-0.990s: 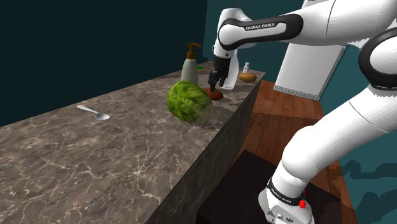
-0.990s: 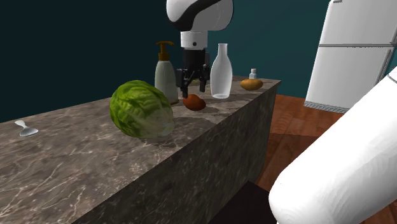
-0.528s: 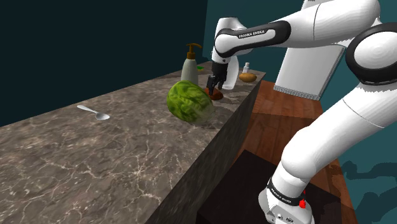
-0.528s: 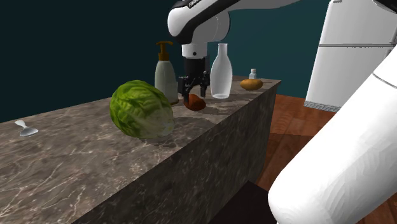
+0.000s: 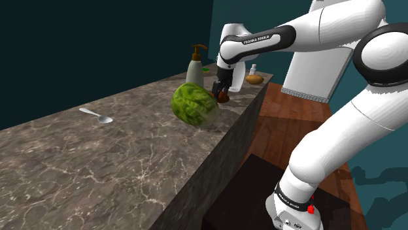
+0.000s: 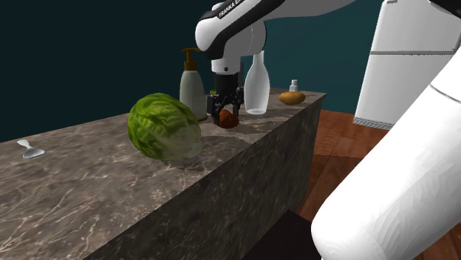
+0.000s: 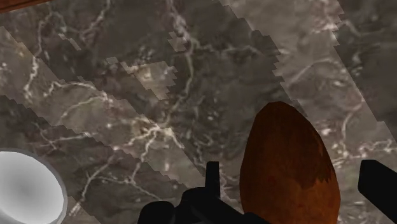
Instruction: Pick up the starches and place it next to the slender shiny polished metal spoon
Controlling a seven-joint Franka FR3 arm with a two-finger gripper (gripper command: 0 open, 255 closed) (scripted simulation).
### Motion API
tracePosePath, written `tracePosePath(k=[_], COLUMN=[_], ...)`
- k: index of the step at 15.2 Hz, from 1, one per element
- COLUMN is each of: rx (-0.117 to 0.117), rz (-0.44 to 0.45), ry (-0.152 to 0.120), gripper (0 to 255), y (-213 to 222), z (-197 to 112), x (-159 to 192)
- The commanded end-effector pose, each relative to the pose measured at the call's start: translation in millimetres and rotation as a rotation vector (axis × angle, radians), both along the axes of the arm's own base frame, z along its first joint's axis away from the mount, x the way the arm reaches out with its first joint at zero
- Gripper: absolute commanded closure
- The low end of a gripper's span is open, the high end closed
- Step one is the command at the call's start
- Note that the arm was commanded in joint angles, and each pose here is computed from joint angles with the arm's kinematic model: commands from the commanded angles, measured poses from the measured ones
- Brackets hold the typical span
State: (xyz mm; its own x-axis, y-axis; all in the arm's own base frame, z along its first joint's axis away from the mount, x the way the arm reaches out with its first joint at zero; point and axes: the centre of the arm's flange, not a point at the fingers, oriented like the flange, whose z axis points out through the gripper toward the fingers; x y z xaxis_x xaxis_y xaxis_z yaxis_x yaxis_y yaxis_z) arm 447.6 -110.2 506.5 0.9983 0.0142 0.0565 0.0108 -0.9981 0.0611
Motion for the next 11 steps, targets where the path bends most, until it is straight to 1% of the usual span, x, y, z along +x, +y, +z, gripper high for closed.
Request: tracePosePath(k=[1,2,3,11], rx=[0.0,0.0,0.0,0.0], rz=[0.0,0.0,0.0,0.0], ry=[0.0,0.0,0.0,0.0], gripper=[0,0,255,255], y=[0.0,0.0,0.0,0.1], z=[0.0,-0.1,-0.1,0.0], x=[0.0,0.0,0.0,0.1])
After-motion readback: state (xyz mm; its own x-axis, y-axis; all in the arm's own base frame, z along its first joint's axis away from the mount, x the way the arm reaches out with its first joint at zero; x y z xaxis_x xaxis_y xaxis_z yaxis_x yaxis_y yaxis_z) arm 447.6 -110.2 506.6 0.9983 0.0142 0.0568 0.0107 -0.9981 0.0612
